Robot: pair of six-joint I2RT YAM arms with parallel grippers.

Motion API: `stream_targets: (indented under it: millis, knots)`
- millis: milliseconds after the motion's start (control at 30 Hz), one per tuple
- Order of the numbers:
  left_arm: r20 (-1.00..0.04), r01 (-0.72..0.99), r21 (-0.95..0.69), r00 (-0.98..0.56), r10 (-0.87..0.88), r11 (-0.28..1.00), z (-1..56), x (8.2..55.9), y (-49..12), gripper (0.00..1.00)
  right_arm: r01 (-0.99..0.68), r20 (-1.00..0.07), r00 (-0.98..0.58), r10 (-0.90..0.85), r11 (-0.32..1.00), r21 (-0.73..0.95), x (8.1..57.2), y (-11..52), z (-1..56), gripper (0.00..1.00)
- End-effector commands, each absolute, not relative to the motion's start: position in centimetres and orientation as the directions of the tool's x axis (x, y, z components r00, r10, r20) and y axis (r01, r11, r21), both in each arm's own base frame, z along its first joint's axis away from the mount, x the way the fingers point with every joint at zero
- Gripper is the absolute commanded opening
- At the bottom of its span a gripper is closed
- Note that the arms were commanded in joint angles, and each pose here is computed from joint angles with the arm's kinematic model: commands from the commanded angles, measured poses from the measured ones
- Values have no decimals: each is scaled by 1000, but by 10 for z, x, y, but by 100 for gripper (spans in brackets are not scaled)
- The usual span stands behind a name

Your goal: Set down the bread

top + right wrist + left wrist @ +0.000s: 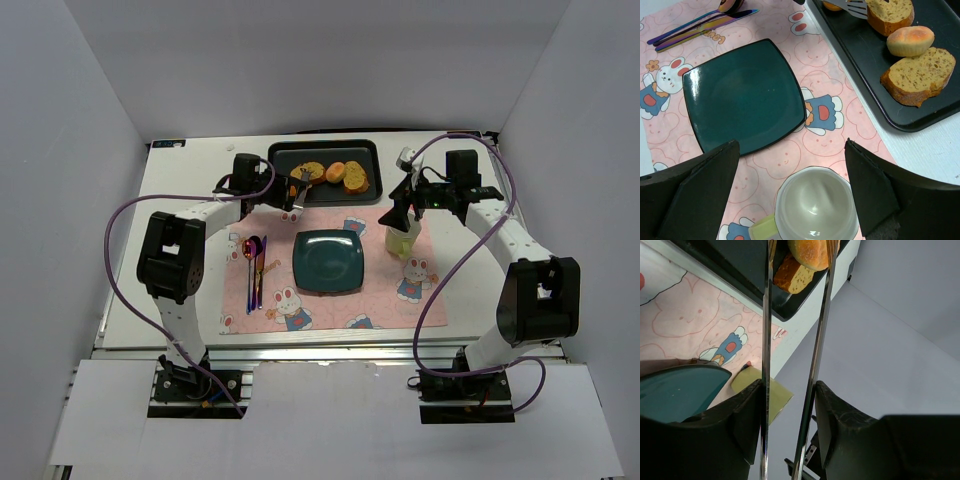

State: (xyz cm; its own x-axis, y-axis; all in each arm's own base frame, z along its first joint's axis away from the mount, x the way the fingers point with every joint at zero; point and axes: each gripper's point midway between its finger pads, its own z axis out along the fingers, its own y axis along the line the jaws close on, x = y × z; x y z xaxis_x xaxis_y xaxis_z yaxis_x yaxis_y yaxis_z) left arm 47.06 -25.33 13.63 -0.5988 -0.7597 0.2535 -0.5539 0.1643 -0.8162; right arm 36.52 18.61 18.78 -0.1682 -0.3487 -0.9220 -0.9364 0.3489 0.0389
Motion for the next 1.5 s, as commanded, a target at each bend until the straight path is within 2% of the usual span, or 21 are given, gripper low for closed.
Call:
stream_targets:
  millis: [0, 500, 1033, 1467]
  knots:
    - [239, -486, -865, -614, -752, 122, 177, 470, -256, 54, -942, -936, -115, -332, 335, -2, 364, 186, 205, 89]
    - [275, -531, -840, -594, -756, 111, 175, 474, -257, 55, -942, -936, -119, -331, 337, 1, 363, 185, 204, 89]
    - [295, -526, -847, -586, -755, 78, 199, 470, -256, 57, -942, -935, -126, -330, 336, 8, 363, 185, 201, 89]
    - [308, -567, -817, -580, -754, 103, 164, 479, -259, 57, -940, -936, -124, -330, 341, 4, 363, 183, 202, 89]
